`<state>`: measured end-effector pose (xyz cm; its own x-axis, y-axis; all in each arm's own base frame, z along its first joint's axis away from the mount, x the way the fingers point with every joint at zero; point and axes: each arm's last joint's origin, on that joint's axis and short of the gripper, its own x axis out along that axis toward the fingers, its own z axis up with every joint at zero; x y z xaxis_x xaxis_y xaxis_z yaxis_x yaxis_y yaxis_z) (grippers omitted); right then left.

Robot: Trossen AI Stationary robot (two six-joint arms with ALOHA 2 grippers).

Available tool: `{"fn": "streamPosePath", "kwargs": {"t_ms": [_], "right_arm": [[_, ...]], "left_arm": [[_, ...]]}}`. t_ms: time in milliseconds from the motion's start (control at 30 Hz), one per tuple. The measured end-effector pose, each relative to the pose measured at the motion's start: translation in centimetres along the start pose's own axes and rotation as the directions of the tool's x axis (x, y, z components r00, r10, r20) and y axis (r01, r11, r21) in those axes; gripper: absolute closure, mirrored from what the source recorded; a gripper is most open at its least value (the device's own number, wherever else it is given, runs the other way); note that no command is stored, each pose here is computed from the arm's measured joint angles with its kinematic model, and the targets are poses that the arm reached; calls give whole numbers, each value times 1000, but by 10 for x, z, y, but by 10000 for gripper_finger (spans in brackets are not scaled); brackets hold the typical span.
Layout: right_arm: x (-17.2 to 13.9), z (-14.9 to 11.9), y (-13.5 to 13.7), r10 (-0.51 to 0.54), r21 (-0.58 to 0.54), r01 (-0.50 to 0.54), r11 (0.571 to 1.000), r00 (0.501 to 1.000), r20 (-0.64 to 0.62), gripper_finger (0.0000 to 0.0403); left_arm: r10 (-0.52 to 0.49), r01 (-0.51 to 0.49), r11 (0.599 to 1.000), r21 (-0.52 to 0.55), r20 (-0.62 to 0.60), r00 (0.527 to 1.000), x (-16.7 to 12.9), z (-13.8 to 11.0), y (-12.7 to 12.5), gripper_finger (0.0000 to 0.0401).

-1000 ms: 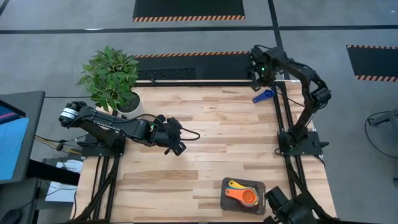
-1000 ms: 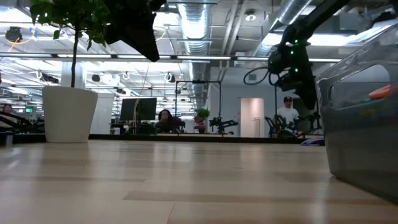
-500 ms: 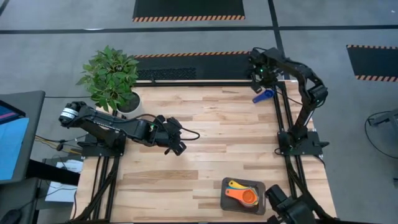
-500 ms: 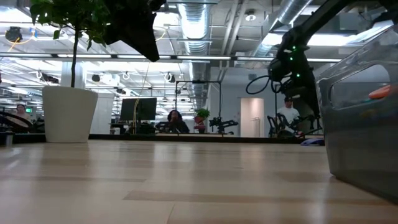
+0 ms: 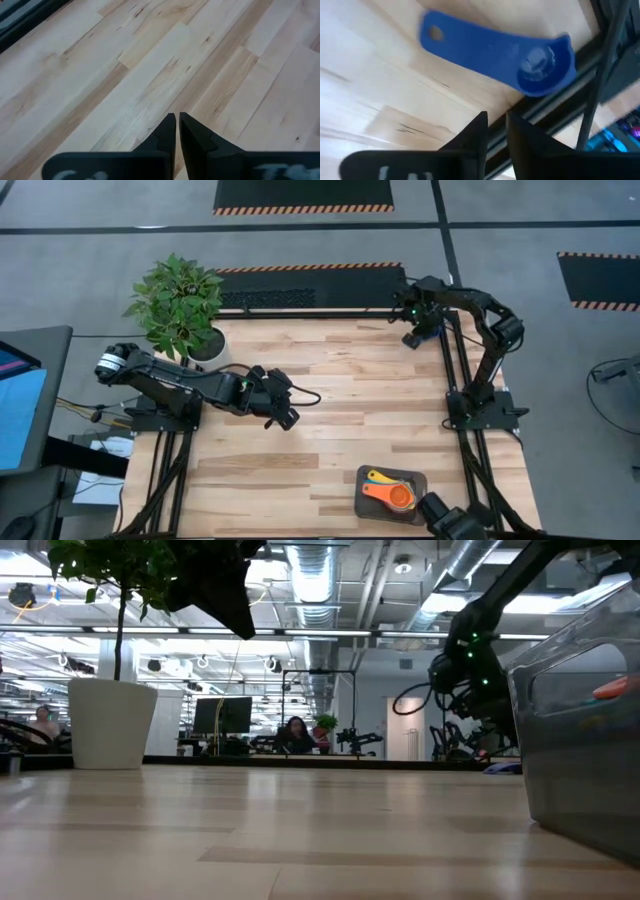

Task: Nest measuring cups in basket
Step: Move the dark blue measuring cup on the center of the table

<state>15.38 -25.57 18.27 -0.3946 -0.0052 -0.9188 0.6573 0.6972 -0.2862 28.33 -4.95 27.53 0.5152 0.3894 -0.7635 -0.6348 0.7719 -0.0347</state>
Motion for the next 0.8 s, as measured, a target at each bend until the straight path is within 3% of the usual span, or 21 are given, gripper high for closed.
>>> {"fn": "streamPosePath", "kwargs": {"t_ms": [267,467,633,800], "right_arm": [[11,2,5,-37,109,34,993,999,22,294],[20,4,-1,-35,226,19,974,997,64,315],[22,6,-14,-12,368,-24,929,995,95,336],[21,6,-17,-36,419,-9,908,994,100,356]], "left_arm": [[-1,1,1000,-1,0,1000,0,0,0,390],[-1,1,1000,-1,0,1000,0,0,0,390],[-10,10,1000,-11,-9,1000,0,0,0,390],[-11,10,1000,-11,-9,1000,0,0,0,390]]}}
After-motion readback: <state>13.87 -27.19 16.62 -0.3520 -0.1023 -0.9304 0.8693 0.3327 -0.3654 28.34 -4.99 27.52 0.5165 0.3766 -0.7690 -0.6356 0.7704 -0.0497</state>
